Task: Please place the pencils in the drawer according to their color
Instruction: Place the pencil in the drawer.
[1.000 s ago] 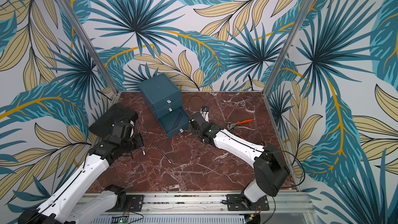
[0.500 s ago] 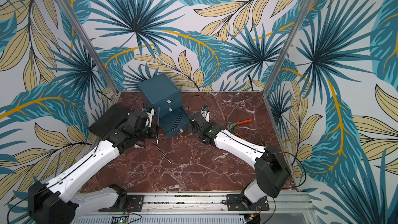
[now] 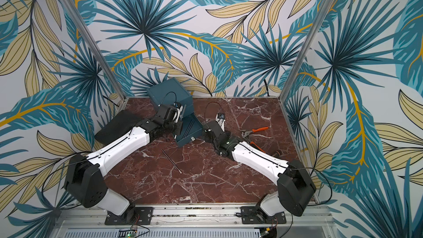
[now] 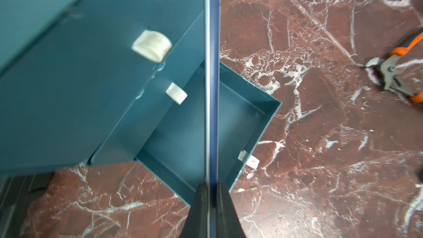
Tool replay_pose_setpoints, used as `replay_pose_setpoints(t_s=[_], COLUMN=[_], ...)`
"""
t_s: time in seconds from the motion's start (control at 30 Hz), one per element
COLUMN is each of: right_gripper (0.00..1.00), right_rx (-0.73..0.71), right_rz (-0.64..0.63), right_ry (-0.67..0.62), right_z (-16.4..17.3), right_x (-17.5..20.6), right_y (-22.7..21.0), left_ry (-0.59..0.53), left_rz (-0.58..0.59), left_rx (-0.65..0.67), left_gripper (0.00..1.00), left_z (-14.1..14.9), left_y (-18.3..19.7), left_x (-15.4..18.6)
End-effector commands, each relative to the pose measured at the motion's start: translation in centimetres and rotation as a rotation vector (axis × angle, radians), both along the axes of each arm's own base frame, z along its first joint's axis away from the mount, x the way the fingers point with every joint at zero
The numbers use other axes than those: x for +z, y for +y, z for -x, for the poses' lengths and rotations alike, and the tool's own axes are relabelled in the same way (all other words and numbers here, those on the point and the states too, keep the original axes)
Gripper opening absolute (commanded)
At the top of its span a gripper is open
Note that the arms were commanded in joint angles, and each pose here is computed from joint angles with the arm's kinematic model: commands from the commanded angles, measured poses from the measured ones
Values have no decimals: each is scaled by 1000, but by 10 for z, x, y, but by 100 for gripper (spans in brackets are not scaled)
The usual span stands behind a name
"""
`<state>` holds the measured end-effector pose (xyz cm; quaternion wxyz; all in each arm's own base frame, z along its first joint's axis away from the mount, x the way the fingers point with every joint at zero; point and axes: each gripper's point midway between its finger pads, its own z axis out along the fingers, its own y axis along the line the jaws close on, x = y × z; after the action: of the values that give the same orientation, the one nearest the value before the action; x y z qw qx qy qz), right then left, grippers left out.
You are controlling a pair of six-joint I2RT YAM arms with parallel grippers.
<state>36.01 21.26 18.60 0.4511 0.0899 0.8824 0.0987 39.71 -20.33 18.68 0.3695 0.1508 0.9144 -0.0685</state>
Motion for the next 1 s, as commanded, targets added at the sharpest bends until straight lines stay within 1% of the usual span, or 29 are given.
replay_pose_setpoints(t_s=[0.0,0.13,0.17,0.3,0.47,0.57,0.9,0.93,0.97], right_gripper=[99,100,99,100,100,99,100,100,99], right_rx=[-46,-64,-69,-99,-98,-96,-106,-111,-112], right_rz=[-5,4,26,43,56,34,44,46,47], right_ry=[-34,-45,-25,-30,-46,-77,-54,-53,-51], right_z=[0,-2,1,3,4,1,3,3,3], right_x=[7,8,4,4,3,7,0,0,0], right_y=[-10,-13,-17,-25,-29,-26,-28,-29,-29], left_ry=[-15,37,53,115,152,165,221,226,228], left_rz=[-49,-58,-56,-52,-77,-101,-137,-140,-141], left_rx=[-33,-16,-4,5,4,3,24,36,49], left_gripper=[0,0,0,0,0,0,0,3,8], left_z=[-13,-23,-25,-28,-30,-33,-38,-38,-39], left_y=[-5,-8,-7,-11,-12,-10,-5,-3,-1], left_x=[1,-14,-18,-32,-49,-58,-81,-83,-84])
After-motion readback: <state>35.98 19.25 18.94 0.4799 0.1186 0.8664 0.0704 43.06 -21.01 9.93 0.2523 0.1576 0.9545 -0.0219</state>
